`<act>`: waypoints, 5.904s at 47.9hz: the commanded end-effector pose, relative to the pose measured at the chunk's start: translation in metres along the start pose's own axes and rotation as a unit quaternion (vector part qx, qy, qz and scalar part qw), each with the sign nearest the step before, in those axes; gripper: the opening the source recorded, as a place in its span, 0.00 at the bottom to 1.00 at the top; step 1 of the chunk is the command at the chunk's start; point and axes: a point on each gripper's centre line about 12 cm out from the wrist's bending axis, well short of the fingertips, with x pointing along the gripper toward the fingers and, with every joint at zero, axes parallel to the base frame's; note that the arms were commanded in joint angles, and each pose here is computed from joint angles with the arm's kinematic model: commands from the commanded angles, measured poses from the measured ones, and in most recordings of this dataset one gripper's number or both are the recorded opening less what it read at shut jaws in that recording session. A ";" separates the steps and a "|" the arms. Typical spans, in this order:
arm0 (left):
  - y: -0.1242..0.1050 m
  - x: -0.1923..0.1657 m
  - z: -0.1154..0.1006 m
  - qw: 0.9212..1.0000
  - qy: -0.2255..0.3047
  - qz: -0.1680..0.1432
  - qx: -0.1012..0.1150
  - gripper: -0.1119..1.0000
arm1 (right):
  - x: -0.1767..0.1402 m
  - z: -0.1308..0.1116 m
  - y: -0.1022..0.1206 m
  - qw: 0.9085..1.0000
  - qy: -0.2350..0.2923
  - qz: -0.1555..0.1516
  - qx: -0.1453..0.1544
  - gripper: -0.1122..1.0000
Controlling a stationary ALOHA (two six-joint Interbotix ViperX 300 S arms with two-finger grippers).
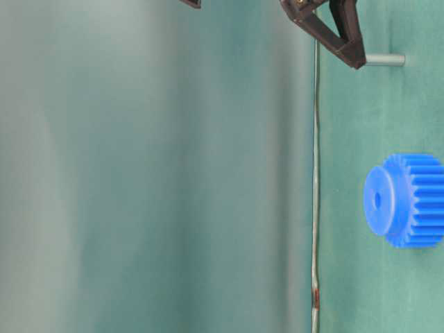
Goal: Insert the shaft placed at a random location into the center hole of the medium gear at another random location.
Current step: 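Grasp the silver shaft with the right gripper and lift it, then carry the held shaft over the blue gear's center hole, then lower the shaft with the right gripper into the gear's center hole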
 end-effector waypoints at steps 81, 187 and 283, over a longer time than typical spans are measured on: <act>0.000 0.003 0.006 1.000 -0.005 0.000 -0.001 0.10 | 0.020 0.117 0.057 0.996 -0.052 0.069 -0.022 0.22; 0.000 0.003 0.006 1.000 -0.002 0.000 -0.004 0.10 | 0.066 0.115 0.073 0.995 -0.046 0.078 -0.034 0.22; 0.000 0.003 0.006 1.000 -0.001 0.001 -0.004 0.10 | 0.089 0.075 0.082 0.996 -0.009 0.082 -0.031 0.22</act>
